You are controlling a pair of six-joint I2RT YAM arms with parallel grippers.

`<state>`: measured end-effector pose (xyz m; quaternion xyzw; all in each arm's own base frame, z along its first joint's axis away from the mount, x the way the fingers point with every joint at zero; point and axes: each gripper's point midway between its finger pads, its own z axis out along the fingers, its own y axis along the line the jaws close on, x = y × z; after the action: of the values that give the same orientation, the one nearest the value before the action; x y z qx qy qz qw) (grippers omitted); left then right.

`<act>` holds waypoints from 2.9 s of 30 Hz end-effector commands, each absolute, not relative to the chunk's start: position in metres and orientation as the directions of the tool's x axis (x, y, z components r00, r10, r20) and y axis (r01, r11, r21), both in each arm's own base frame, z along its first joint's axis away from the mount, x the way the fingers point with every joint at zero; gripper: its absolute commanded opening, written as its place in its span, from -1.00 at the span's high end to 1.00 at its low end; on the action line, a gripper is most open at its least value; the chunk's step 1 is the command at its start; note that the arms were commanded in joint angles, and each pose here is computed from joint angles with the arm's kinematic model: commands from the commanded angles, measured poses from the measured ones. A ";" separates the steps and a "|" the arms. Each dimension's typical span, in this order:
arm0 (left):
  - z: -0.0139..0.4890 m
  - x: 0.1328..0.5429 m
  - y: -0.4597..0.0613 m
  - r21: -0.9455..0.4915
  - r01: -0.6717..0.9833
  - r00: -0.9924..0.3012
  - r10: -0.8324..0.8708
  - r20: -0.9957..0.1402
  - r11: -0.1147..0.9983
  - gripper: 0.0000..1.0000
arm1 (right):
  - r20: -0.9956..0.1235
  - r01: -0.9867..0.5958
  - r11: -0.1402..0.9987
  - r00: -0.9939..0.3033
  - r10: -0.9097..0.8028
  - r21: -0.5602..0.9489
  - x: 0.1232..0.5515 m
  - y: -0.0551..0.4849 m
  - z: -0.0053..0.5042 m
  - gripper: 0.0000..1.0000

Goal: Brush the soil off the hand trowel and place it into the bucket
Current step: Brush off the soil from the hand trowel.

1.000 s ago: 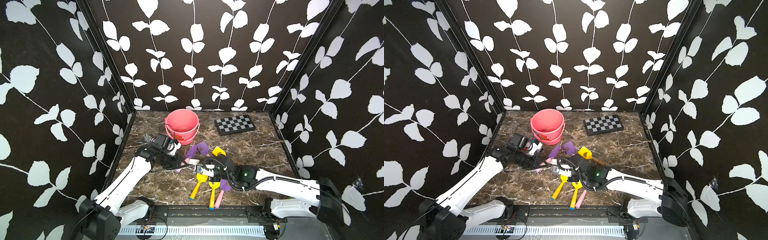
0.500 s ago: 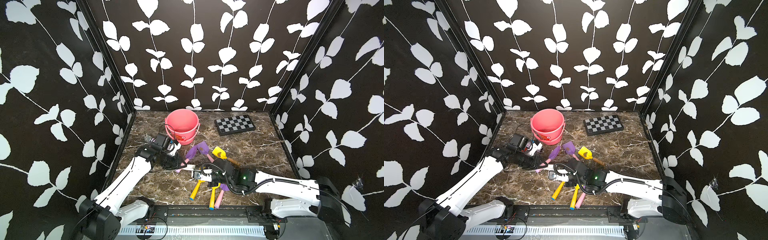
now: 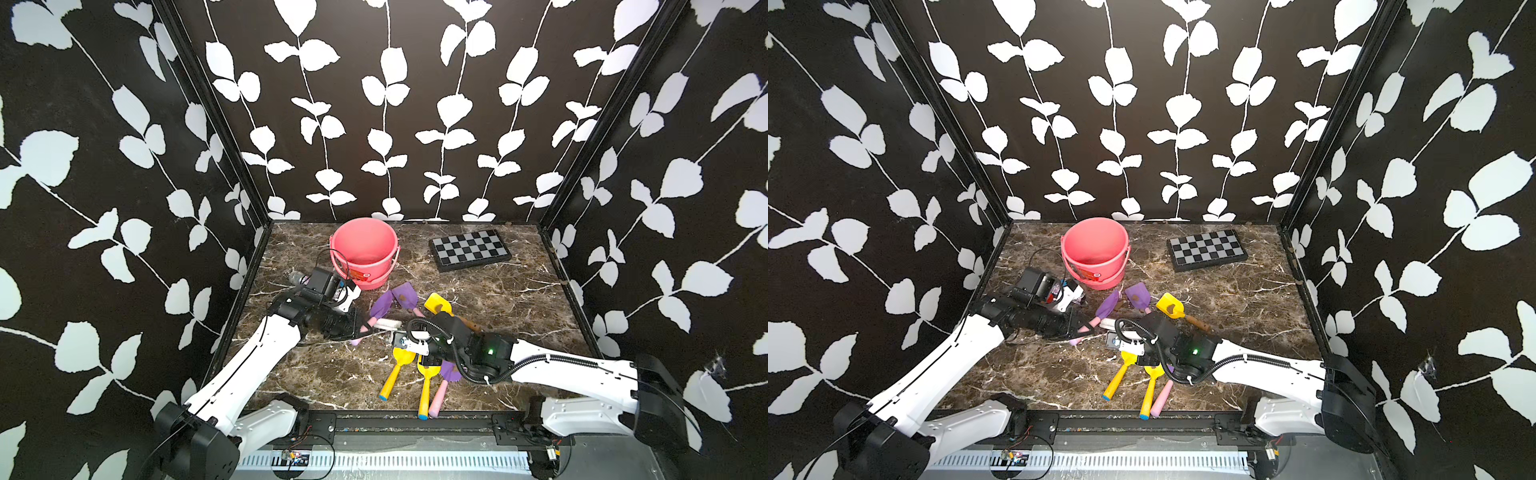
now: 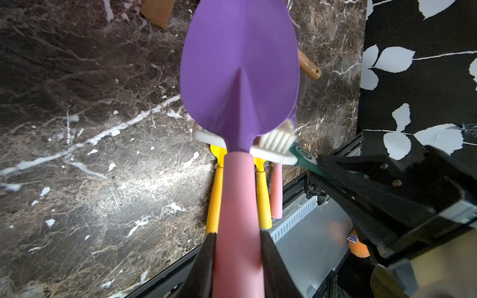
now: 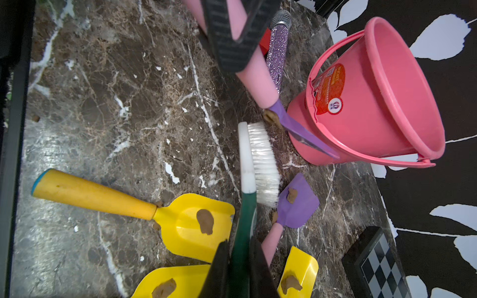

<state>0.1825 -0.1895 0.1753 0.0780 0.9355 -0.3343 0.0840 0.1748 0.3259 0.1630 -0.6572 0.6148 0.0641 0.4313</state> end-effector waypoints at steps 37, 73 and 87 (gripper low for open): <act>0.173 0.174 -0.189 -0.628 0.215 -0.973 0.110 -0.202 0.748 1.00 | -0.690 -0.840 0.144 0.318 -0.650 -0.523 0.171 0.359 0.210 1.00; 0.181 0.180 -0.190 -0.623 0.236 -0.966 0.109 -0.235 0.746 1.00 | -0.692 -0.871 0.146 0.260 -0.674 -0.469 0.173 0.352 0.194 1.00; 0.182 0.182 -0.187 -0.626 0.237 -0.965 0.109 -0.237 0.743 1.00 | -0.627 -0.847 0.239 0.135 -0.767 -0.474 0.201 0.310 0.173 1.00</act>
<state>0.1843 -0.1880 0.1734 0.0900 0.9330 -0.3366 0.0900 0.1930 0.3280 0.1711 -0.6336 0.6377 0.0694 0.4325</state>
